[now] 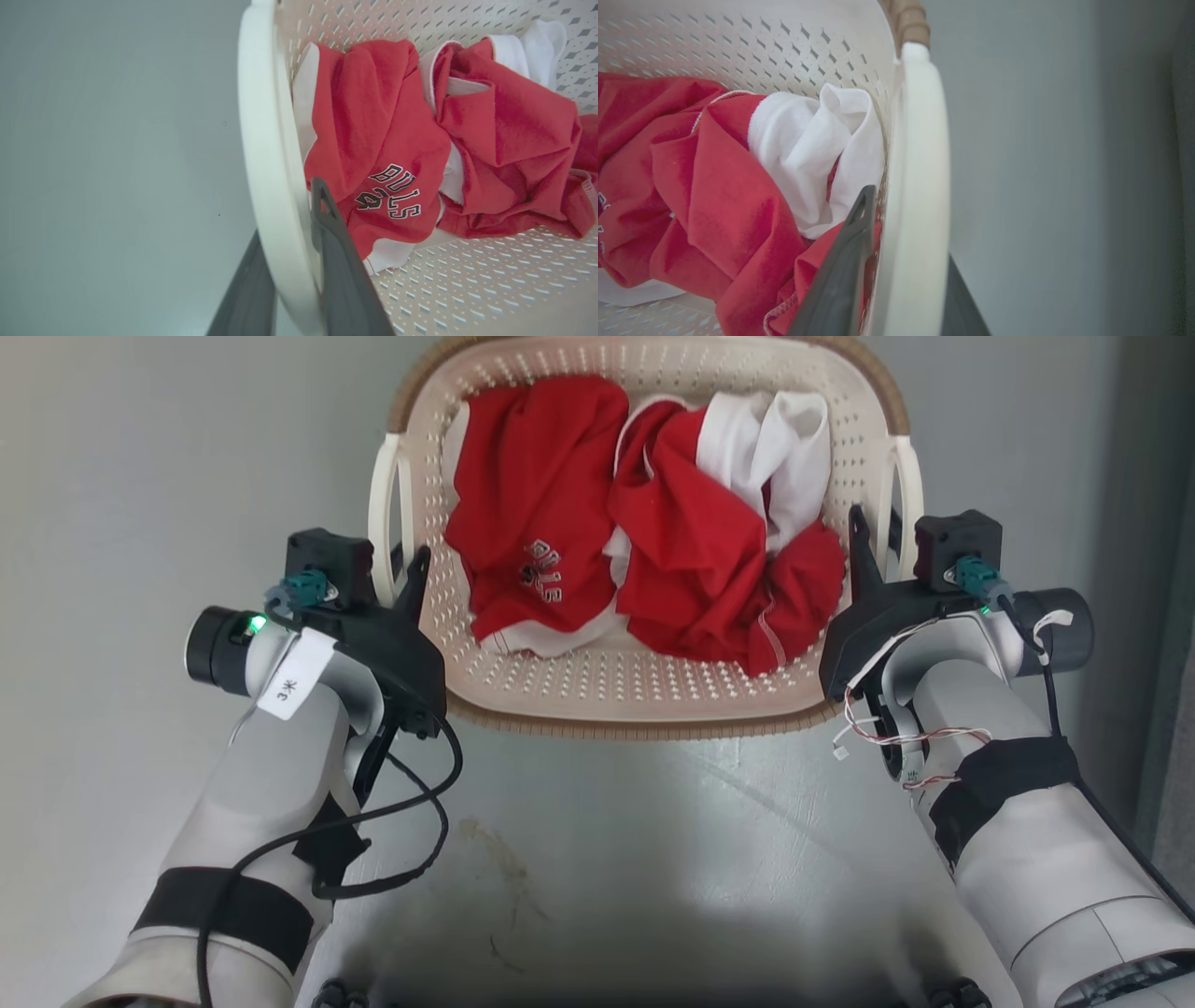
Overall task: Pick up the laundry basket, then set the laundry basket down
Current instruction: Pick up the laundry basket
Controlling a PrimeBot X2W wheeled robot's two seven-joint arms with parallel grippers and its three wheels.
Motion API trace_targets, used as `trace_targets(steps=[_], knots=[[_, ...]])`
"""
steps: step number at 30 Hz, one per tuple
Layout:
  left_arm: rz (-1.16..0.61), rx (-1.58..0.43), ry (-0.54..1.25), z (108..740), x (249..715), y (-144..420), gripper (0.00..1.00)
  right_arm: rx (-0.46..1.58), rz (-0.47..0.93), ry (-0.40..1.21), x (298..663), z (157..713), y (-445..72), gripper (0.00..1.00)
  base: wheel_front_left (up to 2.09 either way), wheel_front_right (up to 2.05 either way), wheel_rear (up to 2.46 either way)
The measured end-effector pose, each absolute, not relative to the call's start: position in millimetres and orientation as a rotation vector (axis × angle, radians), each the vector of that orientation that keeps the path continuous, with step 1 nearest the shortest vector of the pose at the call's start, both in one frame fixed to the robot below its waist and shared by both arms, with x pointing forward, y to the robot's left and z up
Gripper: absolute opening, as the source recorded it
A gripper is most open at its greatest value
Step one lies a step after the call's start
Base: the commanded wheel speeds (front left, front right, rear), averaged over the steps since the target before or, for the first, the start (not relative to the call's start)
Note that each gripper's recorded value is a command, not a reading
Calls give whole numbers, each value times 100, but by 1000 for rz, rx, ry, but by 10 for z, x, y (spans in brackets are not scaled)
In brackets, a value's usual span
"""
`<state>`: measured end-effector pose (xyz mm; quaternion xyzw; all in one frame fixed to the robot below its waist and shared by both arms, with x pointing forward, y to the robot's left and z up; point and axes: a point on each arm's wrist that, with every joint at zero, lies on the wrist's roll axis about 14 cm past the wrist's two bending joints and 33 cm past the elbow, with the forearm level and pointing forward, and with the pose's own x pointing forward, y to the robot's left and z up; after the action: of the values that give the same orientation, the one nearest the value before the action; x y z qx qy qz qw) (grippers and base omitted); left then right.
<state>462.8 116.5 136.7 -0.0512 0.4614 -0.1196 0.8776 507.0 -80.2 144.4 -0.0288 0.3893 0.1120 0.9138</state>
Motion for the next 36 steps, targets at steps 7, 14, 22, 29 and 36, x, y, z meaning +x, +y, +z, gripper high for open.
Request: trace_targets(steps=[7,14,22,29,36], knots=[[-262,-94,978,1448,4590,1140,0,-70,233,825,5029,1527,-817,0,0,0,0],[-277,-78,984,1595,4594,1109,0,-69,226,854,5017,1674,-841,0,0,0,0],[-276,-78,973,1824,4634,1090,0,-76,223,858,5040,1917,-854,0,0,0,0],[-272,-78,980,2011,4580,1091,0,-81,224,880,5023,2132,-851,0,0,0,0],[-271,-81,979,2157,4540,1081,0,-88,225,885,5007,2312,-853,0,0,0,0]])
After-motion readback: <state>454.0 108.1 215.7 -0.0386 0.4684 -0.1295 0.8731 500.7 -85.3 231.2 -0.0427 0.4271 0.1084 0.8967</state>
